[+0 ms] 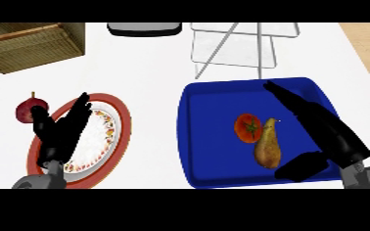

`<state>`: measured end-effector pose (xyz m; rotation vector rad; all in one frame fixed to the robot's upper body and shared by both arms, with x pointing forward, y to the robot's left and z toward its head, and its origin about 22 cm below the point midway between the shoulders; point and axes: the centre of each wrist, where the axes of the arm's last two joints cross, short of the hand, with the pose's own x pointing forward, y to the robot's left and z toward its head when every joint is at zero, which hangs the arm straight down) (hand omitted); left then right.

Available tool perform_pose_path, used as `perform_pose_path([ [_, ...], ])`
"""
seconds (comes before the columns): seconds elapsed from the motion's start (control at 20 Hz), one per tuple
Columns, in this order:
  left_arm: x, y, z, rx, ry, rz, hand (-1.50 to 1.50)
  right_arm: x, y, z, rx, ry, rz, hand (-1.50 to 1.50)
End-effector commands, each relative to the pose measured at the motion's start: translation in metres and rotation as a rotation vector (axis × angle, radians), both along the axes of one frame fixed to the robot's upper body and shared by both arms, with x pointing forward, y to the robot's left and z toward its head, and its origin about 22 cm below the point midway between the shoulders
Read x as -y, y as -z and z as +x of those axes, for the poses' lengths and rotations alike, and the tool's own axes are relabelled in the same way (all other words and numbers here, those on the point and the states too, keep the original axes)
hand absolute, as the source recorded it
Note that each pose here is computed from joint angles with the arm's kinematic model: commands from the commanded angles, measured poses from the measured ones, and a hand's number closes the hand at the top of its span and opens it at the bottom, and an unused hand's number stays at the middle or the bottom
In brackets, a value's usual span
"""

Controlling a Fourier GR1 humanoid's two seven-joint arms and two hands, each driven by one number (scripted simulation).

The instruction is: Pick the tomato from the tray and place it in the tiered shelf

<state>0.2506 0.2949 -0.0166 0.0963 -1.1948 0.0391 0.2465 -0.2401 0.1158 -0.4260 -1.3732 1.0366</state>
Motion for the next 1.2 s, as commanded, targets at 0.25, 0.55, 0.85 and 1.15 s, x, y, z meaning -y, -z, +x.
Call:
perform_pose_path([
  [0.25,-0.012,-0.004,-0.006,-0.09,0.003,-0.015,0.0,-0.022,0.015,-0.012,0.025,0.07,-0.065,-1.5],
  [0.55,-0.004,0.007,-0.005,-0.074,-0.011,0.0,0.0,-0.03,0.048,-0.003,0.019,0.073,-0.054,-1.5],
  [0.85,0.015,0.013,0.008,-0.076,-0.005,-0.013,0.0,-0.026,0.064,0.002,0.03,0.104,-0.119,-1.5],
  [1.15,0.008,0.004,-0.001,-0.074,-0.009,-0.014,0.0,-0.034,0.071,0.034,0.06,0.136,-0.143,-1.5],
])
